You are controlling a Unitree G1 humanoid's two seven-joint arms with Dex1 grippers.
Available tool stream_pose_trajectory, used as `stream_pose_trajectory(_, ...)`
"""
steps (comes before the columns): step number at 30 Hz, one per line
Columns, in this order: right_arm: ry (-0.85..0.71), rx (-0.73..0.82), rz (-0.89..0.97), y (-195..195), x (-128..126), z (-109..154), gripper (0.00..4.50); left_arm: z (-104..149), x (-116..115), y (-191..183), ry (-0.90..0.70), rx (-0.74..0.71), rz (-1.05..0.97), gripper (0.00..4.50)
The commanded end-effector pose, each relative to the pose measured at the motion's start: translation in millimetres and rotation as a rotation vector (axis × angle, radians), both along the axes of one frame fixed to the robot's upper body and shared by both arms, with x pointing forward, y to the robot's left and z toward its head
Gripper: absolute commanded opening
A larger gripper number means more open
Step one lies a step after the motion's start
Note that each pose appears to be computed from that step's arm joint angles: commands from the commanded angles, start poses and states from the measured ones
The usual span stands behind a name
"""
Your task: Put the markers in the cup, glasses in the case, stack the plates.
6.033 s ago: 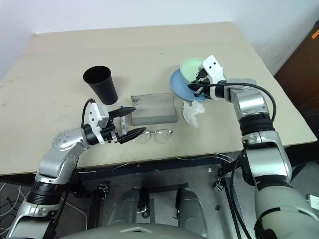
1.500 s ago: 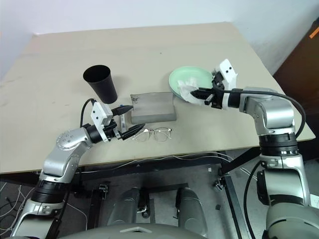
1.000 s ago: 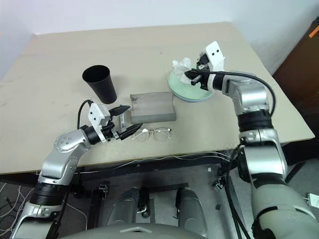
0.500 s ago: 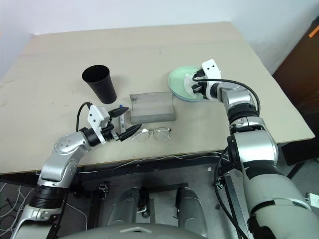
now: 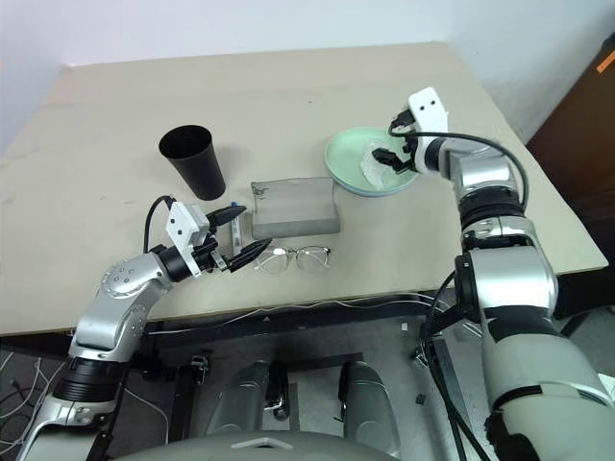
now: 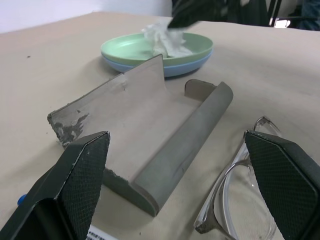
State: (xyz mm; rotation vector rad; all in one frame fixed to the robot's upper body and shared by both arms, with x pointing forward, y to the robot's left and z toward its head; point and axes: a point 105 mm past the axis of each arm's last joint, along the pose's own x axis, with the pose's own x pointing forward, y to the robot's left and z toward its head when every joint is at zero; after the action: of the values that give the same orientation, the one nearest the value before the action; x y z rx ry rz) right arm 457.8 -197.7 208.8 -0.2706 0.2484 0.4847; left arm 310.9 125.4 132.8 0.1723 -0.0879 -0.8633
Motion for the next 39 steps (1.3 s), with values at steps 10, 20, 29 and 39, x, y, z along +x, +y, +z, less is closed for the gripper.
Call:
stream_pose_trajectory(10, 0.07, 0.11, 0.589, 89, -77, 34, 4.36, 13, -3, 3, -0.055, 0.0, -0.001, 4.5)
stream_pose_trajectory(20, 0.34, 0.082, 0.849, 127, -114, 15, 4.36, 17, -7, 18, -0.044, -0.002, 0.004, 4.5)
stream_pose_trajectory(29, 0.544, -0.017, 1.049, 153, -133, -13, 4.36, 14, -15, 39, -0.02, 0.017, 0.018, 4.5)
stream_pose_trajectory(39, 0.645, -0.16, 1.048, 163, -116, -45, 4.36, 7, -15, 37, -0.025, 0.013, 0.032, 4.5)
